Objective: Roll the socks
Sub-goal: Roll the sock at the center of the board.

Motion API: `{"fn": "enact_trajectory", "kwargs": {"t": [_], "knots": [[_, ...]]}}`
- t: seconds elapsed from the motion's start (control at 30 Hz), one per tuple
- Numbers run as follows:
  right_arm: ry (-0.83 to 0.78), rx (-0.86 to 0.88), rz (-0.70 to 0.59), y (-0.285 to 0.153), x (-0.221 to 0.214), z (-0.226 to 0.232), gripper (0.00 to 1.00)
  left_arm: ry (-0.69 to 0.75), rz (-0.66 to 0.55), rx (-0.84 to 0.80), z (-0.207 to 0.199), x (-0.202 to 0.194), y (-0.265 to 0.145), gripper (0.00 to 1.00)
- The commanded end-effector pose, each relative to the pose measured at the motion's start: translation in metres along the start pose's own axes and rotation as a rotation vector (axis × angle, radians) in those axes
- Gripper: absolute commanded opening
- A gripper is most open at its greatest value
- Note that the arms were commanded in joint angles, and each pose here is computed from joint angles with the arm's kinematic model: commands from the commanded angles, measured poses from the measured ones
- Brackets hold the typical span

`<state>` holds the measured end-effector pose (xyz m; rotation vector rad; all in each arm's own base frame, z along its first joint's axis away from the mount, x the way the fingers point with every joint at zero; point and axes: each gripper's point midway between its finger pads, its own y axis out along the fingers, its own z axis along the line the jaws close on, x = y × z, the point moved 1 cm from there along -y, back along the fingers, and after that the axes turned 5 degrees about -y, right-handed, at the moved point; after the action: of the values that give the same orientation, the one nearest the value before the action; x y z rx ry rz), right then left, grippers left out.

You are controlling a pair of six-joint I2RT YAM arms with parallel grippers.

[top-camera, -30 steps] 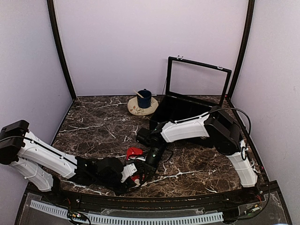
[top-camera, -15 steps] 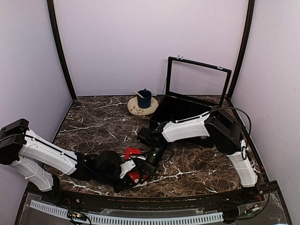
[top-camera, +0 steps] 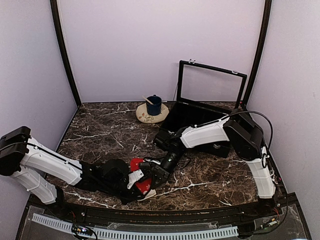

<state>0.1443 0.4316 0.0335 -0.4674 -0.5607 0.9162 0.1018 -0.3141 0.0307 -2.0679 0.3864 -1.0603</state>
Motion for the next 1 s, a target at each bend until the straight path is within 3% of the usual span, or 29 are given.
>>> {"fn": "enact_trajectory", "kwargs": {"t": [0.0, 0.3, 0.7, 0.97], "knots": [[0.005, -0.081, -0.068, -0.018, 0.007, -0.013, 0.26, -0.04, 0.084, -0.023, 0.004, -0.024, 0.001, 0.0], [0.006, -0.167, -0.153, -0.033, 0.011, -0.018, 0.26, -0.068, 0.122, -0.085, 0.003, -0.023, 0.002, 0.0], [-0.098, -0.468, -0.309, -0.07, 0.008, -0.022, 0.24, -0.17, 0.249, -0.237, 0.003, -0.026, 0.011, 0.0], [-0.227, -0.674, -0.284, -0.07, -0.016, -0.014, 0.23, -0.215, 0.259, -0.284, 0.009, -0.017, 0.011, 0.0]]}}
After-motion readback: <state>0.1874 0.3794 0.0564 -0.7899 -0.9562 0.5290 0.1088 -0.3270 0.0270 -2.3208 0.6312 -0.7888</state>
